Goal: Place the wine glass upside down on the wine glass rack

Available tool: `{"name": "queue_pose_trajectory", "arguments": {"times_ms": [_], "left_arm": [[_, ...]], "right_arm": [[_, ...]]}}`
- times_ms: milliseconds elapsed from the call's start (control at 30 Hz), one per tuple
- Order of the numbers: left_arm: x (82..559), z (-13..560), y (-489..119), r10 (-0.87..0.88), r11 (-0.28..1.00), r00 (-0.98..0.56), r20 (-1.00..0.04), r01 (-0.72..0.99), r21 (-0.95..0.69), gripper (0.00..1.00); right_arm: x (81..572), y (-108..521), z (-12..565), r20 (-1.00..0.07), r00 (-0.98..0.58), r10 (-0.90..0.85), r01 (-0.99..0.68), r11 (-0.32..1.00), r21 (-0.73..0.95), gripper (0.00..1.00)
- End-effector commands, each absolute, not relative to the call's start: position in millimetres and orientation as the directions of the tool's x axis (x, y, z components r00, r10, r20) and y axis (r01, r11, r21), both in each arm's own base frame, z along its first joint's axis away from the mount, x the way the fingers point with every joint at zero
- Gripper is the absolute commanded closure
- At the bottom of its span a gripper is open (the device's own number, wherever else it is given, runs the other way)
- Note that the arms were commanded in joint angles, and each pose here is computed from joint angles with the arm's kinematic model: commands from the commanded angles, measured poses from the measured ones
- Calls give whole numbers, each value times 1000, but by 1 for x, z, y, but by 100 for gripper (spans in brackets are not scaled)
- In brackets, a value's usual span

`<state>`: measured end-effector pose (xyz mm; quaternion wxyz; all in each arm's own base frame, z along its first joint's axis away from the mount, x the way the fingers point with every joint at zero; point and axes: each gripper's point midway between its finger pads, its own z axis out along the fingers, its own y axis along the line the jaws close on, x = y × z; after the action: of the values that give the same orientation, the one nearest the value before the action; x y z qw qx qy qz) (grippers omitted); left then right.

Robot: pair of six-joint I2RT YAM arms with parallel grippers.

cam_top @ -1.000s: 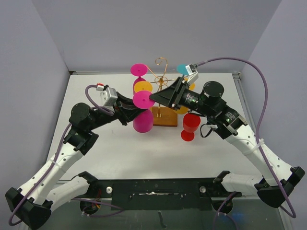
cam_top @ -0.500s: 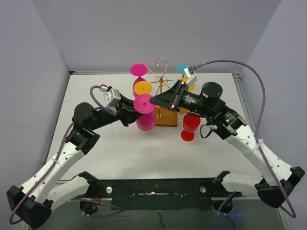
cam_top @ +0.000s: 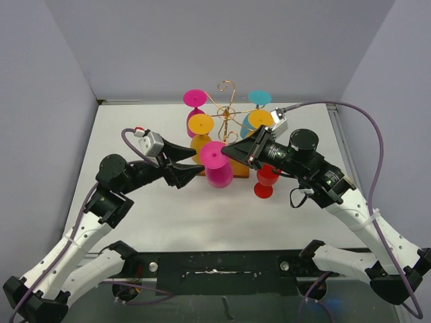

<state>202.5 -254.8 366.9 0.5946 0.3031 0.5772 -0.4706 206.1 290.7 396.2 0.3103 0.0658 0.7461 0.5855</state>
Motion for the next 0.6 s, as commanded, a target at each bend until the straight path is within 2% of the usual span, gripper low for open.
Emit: {"name": "queue_pose_trajectory", "arguments": {"times_ms": [0, 267, 567], "left_arm": [[214, 366, -236, -232, 497, -89, -969, 846, -196, 43], [225, 375, -203, -303, 648, -9, -953, 732, -213, 43], [236, 381, -165, -335, 779, 96, -937, 587, -218, 43]], "right_arm": [[212, 271, 409, -341, -753, 562, -210, 287, 935, 100], [221, 240, 409, -299, -657, 692, -120, 296, 948, 100], [248, 211, 408, -320, -488, 812, -76, 326, 942, 100]]}}
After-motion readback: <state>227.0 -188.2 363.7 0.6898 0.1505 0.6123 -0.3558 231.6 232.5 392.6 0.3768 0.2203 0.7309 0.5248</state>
